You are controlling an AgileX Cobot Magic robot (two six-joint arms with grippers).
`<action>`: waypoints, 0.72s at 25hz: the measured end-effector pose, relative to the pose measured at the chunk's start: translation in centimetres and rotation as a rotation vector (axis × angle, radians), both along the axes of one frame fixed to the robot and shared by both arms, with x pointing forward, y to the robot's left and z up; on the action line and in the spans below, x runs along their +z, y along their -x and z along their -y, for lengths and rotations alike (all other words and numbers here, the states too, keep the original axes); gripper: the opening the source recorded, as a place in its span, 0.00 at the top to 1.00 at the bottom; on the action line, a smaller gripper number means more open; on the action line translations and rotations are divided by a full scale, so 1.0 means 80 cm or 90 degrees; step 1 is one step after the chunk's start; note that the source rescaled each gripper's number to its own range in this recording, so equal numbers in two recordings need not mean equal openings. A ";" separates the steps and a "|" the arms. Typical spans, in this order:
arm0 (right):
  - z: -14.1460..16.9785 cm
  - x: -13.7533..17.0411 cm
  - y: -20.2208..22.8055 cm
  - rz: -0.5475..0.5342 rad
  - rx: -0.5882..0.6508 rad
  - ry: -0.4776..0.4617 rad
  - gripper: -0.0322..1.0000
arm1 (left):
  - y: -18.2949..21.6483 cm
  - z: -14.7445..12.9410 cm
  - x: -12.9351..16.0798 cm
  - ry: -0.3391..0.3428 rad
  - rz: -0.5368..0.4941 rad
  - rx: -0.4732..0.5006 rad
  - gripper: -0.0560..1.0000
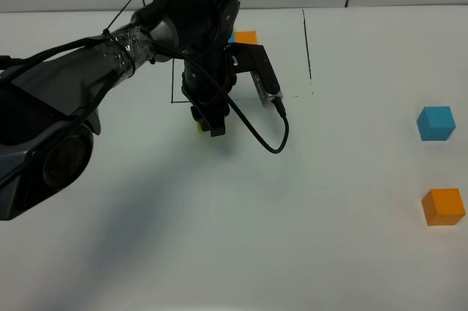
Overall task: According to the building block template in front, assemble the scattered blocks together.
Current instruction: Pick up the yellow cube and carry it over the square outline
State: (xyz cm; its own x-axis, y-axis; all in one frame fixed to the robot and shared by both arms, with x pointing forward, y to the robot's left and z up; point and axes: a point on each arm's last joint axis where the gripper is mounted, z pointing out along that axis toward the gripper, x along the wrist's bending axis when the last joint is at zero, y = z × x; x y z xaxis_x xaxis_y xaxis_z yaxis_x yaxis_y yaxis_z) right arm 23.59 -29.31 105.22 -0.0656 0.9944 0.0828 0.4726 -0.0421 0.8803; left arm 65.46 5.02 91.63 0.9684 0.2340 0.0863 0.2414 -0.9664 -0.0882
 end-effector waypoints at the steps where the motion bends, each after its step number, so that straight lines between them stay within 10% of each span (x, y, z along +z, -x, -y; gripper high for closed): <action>1: 0.000 0.000 0.000 0.000 0.000 0.000 0.25 | -0.001 0.002 -0.001 0.004 0.001 -0.010 0.94; 18: 0.000 0.000 0.000 0.000 -0.001 -0.002 0.25 | 0.002 0.031 -0.017 0.040 0.020 -0.149 0.94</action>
